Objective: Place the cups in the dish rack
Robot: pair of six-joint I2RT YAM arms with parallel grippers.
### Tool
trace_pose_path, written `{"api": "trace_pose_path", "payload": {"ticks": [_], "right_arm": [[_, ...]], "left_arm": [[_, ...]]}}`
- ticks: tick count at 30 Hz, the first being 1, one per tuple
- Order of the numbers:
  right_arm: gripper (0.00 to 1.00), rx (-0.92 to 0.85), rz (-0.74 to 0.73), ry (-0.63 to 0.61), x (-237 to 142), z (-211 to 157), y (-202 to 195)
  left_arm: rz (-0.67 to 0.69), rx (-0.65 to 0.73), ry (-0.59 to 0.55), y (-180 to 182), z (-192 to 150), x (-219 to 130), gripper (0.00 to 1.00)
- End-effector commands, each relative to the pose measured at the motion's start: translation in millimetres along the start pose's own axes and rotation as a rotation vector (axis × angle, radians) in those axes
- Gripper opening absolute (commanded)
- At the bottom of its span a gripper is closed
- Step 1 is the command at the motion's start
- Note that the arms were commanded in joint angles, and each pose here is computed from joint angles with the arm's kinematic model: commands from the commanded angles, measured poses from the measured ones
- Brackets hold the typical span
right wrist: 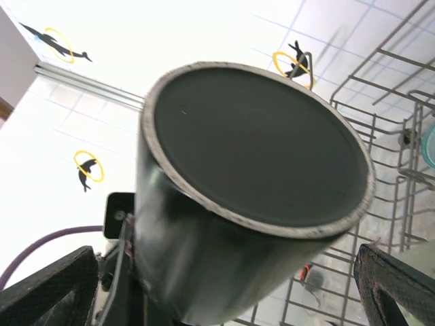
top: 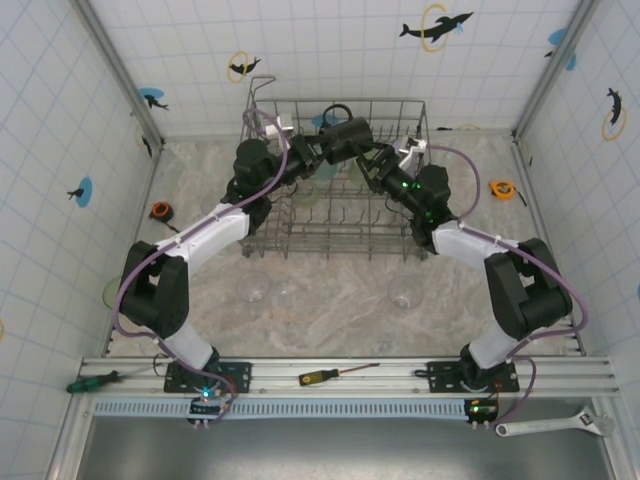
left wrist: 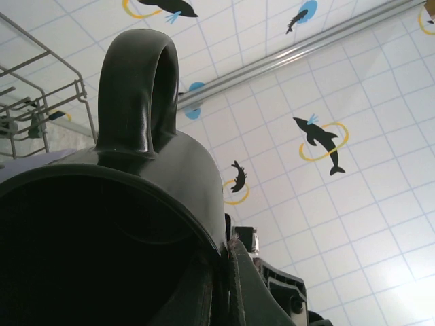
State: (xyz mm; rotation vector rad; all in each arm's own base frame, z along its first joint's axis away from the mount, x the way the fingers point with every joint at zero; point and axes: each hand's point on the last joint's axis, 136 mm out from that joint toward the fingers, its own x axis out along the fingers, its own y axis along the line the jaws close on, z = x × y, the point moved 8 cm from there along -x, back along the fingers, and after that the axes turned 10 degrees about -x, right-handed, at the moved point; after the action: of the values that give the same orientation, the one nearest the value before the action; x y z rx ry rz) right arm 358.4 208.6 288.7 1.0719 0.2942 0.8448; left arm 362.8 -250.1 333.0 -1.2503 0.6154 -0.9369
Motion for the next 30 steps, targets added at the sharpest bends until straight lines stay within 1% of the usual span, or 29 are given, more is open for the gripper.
{"api": "trace_pose_path", "payload": {"ticks": [1,5,10,18,22,25,28,30], "right_arm": [[1.00,0.004,0.107,-0.090,5.1,12.5,15.3],[1.00,0.034,0.127,-0.119,7.8,14.4,10.7],[1.00,0.021,0.126,-0.143,13.1,19.1,10.2],[1.00,0.033,0.112,-0.147,23.2,22.0,3.8],[1.00,0.017,0.114,-0.165,24.7,23.5,2.9],[0.99,-0.033,0.111,-0.157,27.2,24.1,4.1],[0.94,-0.048,0.116,-0.154,27.3,22.5,2.4],[0.88,-0.046,0.133,-0.164,25.7,22.9,1.9]], "left_arm": [[-0.118,0.055,-0.017,-22.3,1.9,-2.1,0.00],[-0.133,0.037,-0.003,-21.1,-1.0,-0.9,0.00],[-0.125,0.039,0.009,-20.5,-3.1,0.8,0.00],[-0.132,0.022,0.022,-18.3,-6.3,1.9,0.00],[-0.127,0.023,0.025,-17.1,-7.9,1.8,0.00],[-0.110,0.019,0.026,-12.9,-9.0,1.4,0.00],[-0.107,0.014,0.029,-11.2,-9.2,1.6,0.00],[-0.108,0.013,0.034,-10.5,-9.6,1.9,0.00]]}}
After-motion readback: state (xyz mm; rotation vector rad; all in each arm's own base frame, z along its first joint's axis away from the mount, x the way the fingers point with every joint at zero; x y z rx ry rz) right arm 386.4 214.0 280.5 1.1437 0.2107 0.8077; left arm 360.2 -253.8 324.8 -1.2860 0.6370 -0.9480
